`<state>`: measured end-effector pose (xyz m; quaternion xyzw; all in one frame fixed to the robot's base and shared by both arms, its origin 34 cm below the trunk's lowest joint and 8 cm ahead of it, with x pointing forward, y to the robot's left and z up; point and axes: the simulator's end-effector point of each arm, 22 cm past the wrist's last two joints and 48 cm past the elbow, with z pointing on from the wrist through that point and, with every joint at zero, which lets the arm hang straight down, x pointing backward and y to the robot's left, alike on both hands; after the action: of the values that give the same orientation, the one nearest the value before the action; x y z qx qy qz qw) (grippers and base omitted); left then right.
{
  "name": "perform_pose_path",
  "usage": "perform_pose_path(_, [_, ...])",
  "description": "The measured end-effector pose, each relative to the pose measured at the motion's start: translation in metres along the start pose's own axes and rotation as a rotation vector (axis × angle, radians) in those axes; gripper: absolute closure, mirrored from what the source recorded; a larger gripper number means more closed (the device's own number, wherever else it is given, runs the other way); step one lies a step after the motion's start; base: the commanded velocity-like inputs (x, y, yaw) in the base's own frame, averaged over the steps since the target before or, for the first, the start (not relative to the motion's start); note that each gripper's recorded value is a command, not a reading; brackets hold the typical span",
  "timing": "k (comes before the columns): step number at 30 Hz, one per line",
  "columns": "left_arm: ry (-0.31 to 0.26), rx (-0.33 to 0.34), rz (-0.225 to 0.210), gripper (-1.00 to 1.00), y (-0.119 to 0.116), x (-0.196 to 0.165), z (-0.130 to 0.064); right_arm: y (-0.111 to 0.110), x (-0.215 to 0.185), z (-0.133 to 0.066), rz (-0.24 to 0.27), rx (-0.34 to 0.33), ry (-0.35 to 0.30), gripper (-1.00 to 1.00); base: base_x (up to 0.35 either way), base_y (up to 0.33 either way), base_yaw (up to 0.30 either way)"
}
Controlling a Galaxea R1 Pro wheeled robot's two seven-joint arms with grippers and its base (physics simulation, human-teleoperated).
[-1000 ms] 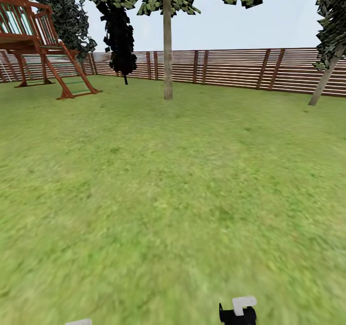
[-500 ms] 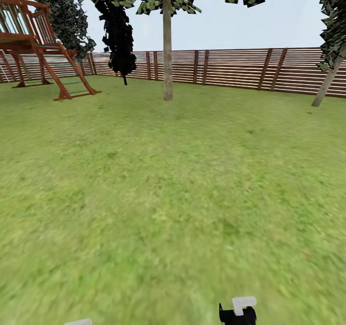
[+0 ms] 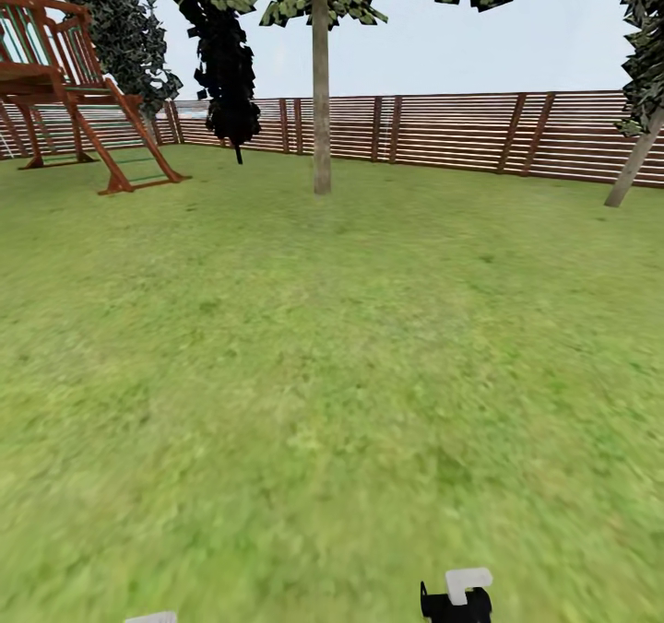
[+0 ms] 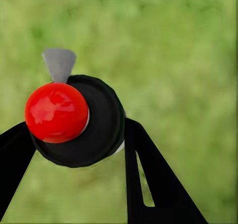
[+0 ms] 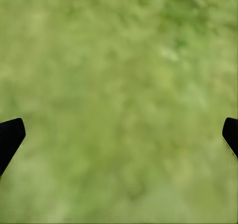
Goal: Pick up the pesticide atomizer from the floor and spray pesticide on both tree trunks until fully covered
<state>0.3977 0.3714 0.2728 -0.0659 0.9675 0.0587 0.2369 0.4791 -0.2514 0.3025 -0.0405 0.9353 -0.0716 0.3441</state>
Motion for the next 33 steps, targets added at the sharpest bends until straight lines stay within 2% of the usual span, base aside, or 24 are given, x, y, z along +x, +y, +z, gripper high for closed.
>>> perform_pose_path(33, [0.0,0.0,0.0,1.0,0.0,0.0,0.0,0.0,0.0,0.0,0.0,0.0,0.0,-1.0,0.338,0.0,0.0])
